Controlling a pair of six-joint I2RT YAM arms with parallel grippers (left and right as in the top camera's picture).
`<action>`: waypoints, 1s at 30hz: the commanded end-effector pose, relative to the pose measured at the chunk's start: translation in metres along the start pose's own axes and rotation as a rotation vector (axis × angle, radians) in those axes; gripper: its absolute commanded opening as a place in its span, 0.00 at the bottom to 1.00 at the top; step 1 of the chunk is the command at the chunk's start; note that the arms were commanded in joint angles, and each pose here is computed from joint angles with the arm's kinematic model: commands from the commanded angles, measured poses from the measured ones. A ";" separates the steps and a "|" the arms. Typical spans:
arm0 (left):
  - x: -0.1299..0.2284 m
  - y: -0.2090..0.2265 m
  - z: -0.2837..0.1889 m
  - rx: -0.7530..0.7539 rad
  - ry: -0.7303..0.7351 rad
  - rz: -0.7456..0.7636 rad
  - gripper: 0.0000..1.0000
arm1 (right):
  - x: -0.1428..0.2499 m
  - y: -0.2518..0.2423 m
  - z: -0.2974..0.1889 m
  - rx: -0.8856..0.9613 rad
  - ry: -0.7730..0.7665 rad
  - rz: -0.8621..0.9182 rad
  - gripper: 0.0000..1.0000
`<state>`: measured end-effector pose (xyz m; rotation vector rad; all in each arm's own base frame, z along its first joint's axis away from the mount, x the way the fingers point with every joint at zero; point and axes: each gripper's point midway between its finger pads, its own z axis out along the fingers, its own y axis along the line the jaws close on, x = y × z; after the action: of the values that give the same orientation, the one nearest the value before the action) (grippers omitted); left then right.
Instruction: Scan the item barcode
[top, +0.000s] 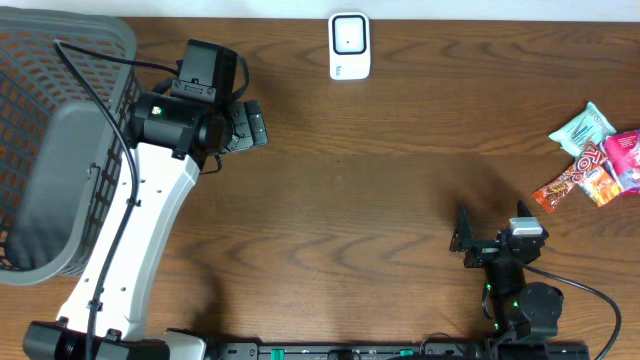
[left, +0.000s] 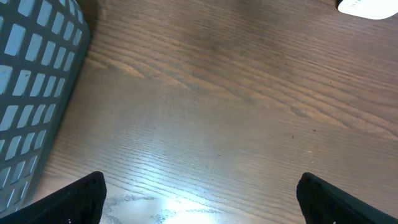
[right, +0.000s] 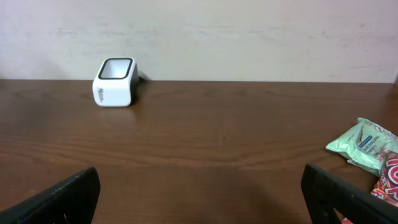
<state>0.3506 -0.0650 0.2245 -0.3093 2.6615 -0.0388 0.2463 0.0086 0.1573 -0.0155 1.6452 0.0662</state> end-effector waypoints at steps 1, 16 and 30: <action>0.000 0.003 0.002 -0.014 0.004 0.002 0.98 | 0.000 0.003 0.000 -0.011 -0.003 -0.012 0.99; 0.051 0.017 -0.031 0.050 0.046 0.003 0.98 | 0.000 0.003 0.000 -0.011 -0.003 -0.012 0.99; 0.137 0.042 0.005 0.167 -0.079 0.103 0.98 | 0.000 0.003 0.000 -0.011 -0.003 -0.012 0.99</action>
<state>0.2349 -0.0508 0.1615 -0.1804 2.6395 -0.1461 0.2463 0.0086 0.1576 -0.0159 1.6437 0.0659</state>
